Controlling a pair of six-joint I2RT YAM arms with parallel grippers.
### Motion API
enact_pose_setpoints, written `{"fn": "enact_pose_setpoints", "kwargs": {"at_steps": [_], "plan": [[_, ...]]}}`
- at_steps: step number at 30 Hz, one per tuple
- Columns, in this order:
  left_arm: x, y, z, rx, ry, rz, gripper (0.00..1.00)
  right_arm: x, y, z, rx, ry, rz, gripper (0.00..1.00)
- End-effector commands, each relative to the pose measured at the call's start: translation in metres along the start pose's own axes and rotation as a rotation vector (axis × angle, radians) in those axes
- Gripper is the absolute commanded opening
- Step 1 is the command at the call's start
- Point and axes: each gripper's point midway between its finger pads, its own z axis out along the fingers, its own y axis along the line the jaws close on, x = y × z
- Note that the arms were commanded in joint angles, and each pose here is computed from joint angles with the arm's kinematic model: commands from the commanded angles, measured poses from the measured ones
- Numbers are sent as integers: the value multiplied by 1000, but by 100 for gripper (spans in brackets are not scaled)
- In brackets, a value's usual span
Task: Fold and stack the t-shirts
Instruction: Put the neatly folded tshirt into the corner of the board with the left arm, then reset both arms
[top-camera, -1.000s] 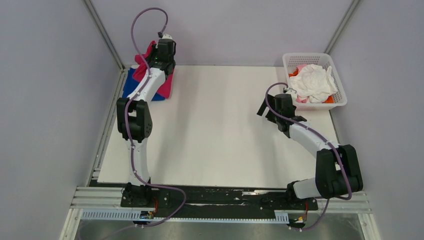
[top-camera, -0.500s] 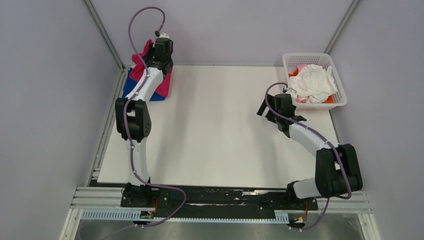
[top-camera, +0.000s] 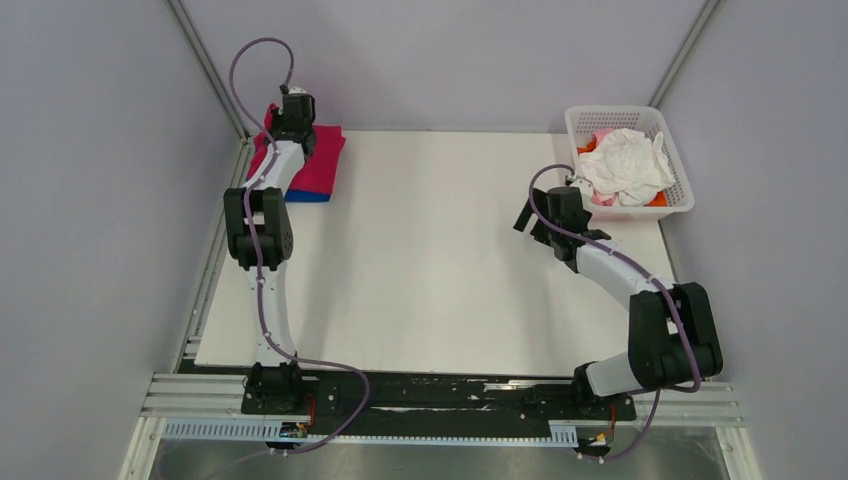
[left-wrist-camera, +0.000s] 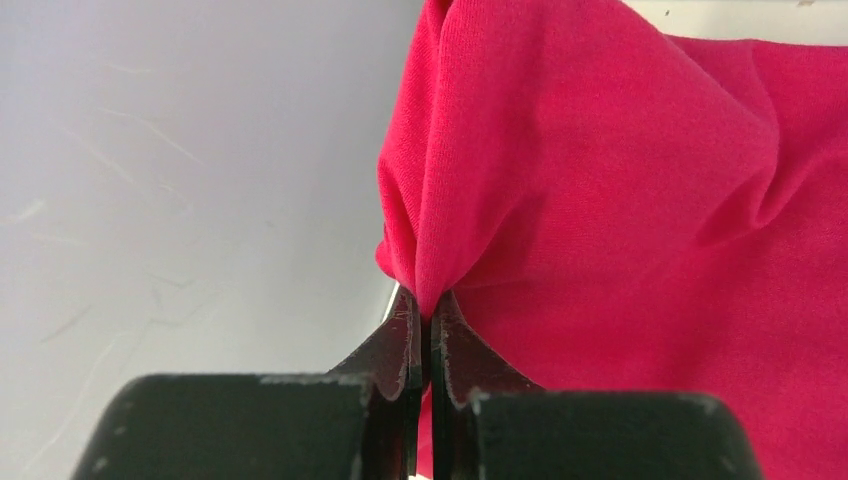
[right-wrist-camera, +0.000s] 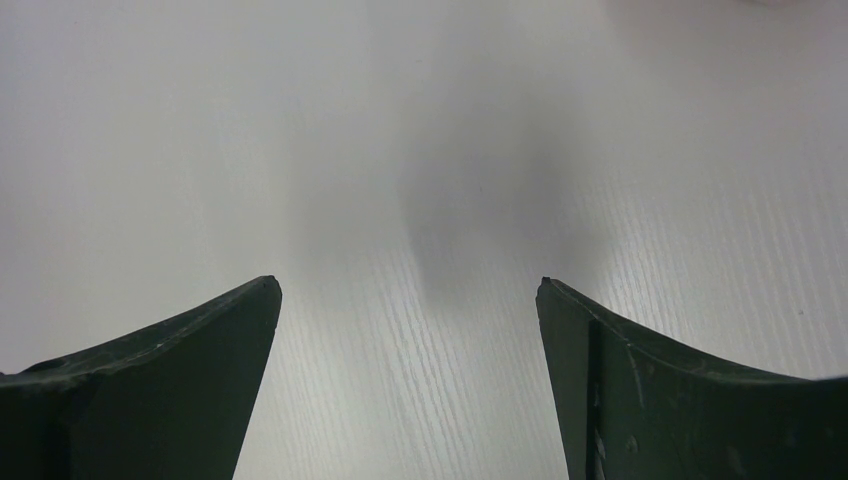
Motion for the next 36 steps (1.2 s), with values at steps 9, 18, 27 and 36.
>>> {"fn": "enact_pose_setpoints", "kwargs": {"at_steps": [9, 18, 27, 36], "plan": [[3, 19, 40, -35, -4, -138, 0, -21, 6, 4, 2, -50, 0, 100], [12, 39, 43, -124, 41, -220, 67, -21, 7, 3, 3, -47, 3, 100], [0, 49, 23, -82, 48, -324, 100, -26, 7, -6, -4, -72, 20, 100], [-46, 20, -80, 238, -44, -551, 100, -28, 11, -20, -43, -86, 68, 100]]}}
